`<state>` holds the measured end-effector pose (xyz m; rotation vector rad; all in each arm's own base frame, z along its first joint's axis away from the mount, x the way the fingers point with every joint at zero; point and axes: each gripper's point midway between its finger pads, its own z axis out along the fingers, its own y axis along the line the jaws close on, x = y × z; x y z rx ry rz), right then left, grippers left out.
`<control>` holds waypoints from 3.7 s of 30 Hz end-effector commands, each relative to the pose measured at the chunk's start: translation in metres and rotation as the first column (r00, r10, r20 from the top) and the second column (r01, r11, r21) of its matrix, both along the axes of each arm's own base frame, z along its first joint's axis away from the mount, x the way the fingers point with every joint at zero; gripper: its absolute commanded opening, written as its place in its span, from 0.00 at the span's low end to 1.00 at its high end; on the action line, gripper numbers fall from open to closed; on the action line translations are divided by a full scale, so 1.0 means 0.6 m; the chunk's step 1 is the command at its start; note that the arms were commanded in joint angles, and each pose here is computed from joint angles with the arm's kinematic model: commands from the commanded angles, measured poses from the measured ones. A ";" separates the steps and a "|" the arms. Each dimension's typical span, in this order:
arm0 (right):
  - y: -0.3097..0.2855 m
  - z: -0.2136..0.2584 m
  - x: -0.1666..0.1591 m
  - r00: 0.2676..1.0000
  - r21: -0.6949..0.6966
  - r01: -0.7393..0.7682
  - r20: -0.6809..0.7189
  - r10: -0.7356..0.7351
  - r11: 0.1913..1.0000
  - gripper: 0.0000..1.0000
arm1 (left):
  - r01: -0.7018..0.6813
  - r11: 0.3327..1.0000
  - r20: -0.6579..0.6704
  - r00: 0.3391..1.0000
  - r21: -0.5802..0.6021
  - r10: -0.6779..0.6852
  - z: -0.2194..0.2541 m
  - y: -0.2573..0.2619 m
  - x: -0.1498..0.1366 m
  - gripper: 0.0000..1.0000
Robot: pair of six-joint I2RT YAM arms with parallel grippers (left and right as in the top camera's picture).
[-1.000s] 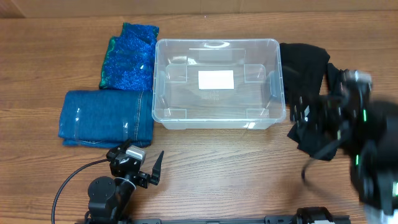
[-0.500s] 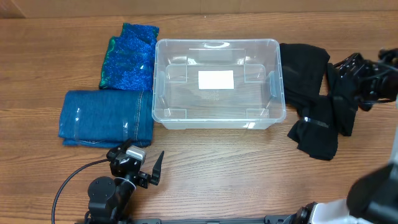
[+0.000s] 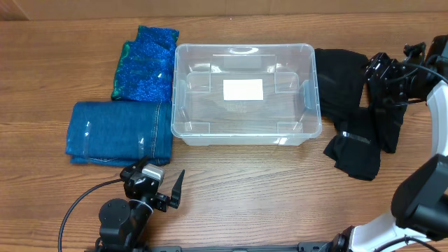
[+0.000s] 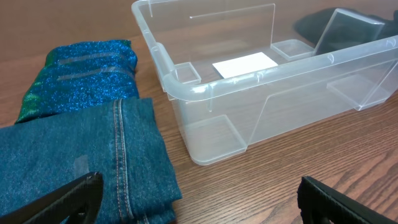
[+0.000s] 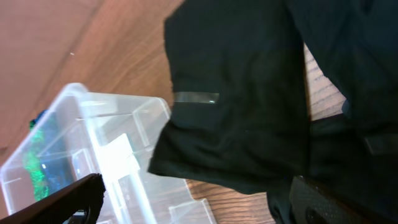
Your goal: Pack container
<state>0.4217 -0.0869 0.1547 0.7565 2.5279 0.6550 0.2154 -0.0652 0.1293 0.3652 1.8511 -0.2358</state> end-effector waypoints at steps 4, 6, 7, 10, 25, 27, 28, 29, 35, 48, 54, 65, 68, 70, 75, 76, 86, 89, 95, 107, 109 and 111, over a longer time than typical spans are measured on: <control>-0.003 0.006 -0.004 1.000 -0.012 -0.002 -0.005 0.002 1.000 1.00 | 0.005 1.000 0.006 1.000 -0.009 -0.004 0.001 -0.002 0.000 1.00; -0.002 0.005 -0.009 1.000 -0.010 -0.001 -0.018 0.001 1.000 1.00 | 0.005 1.000 0.006 1.000 -0.009 -0.004 0.001 -0.002 0.000 1.00; -0.002 0.009 -0.011 1.000 -0.012 -0.001 -0.014 0.001 1.000 1.00 | 0.005 1.000 0.006 1.000 -0.009 -0.004 0.001 -0.002 0.000 1.00; 0.009 0.060 -0.017 0.998 -0.016 -0.012 0.060 0.013 1.000 1.00 | 0.004 1.000 0.015 1.000 -0.009 -0.004 0.005 -0.002 0.001 1.00; 0.064 0.375 -0.147 0.846 -0.223 0.050 0.527 0.078 0.974 1.00 | -0.372 0.903 -0.046 0.927 -0.217 0.371 0.150 0.086 0.013 1.00; 0.064 0.374 -0.147 0.847 -0.222 0.049 0.526 0.077 0.974 1.00 | -0.397 0.905 -0.052 0.918 -0.154 0.394 0.195 0.095 0.028 1.00; 0.064 0.370 -0.147 0.851 -0.219 0.048 0.519 0.075 0.975 1.00 | -0.386 0.913 -0.058 0.922 -0.130 0.382 0.216 0.091 0.039 1.00; 0.064 0.369 -0.146 0.853 -0.218 0.047 0.517 0.075 0.975 1.00 | -0.363 0.923 -0.075 0.931 -0.129 0.356 0.242 0.081 0.054 1.00; 0.061 0.361 -0.140 0.860 -0.213 0.044 0.505 0.072 0.976 1.00 | -0.481 0.877 -0.205 0.860 -0.018 0.467 0.279 0.113 0.105 1.00; 0.056 0.344 -0.127 0.874 -0.202 0.038 0.481 0.065 0.979 1.00 | -0.746 0.657 -0.783 0.471 -0.109 0.406 0.121 0.376 0.170 1.00; 0.055 0.343 -0.127 0.875 -0.201 0.037 0.479 0.065 0.979 1.00 | -0.740 0.662 -0.878 0.392 -0.124 0.274 -0.013 0.422 0.191 1.00; 0.055 0.343 -0.127 0.875 -0.201 0.037 0.479 0.065 0.979 1.00 | -0.683 0.718 -0.935 0.328 -0.137 0.133 -0.186 0.420 0.219 1.00; 0.055 0.343 -0.127 0.875 -0.201 0.037 0.479 0.065 0.979 1.00 | -0.656 0.736 -0.951 0.304 -0.166 0.057 -0.222 0.385 0.225 0.85; 0.055 0.343 -0.127 0.875 -0.201 0.037 0.479 0.065 0.979 1.00 | -0.636 0.754 -0.959 0.282 -0.163 0.030 -0.238 0.364 0.227 0.60; 0.055 0.343 -0.127 0.875 -0.201 0.037 0.479 0.065 0.979 1.00 | -0.649 0.740 -0.965 0.263 -0.177 -0.001 -0.214 0.348 0.233 0.04; 0.055 0.343 -0.127 0.875 -0.201 0.037 0.479 0.065 0.979 1.00 | -0.653 0.733 -0.963 0.271 -0.191 -0.010 -0.191 0.351 0.238 0.04; 0.055 0.343 -0.127 0.875 -0.201 0.038 0.479 0.065 0.979 1.00 | -0.554 0.711 -0.795 0.607 -0.433 -0.011 0.259 0.301 0.257 0.04; 0.055 0.343 -0.127 0.875 -0.201 0.037 0.479 0.065 0.979 1.00 | -0.527 0.686 -0.694 0.718 -0.501 0.045 0.396 0.256 0.228 0.04; 0.055 0.343 -0.127 0.875 -0.201 0.037 0.479 0.065 0.979 1.00 | -0.374 0.681 -0.526 0.850 -0.629 -0.019 0.537 0.120 0.216 0.04; 0.055 0.343 -0.127 0.875 -0.201 0.037 0.479 0.065 0.979 1.00 | -0.552 0.668 -0.711 0.701 -0.499 0.048 0.386 -0.230 0.359 0.04; 0.055 0.343 -0.127 0.875 -0.201 0.038 0.479 0.065 0.979 1.00 | -0.588 0.665 -0.761 0.647 -0.460 0.046 0.340 -0.263 0.368 0.04; 0.055 0.343 -0.127 0.875 -0.201 0.037 0.479 0.065 0.979 1.00 | -0.628 0.667 -0.807 0.587 -0.401 0.068 0.282 -0.294 0.380 0.04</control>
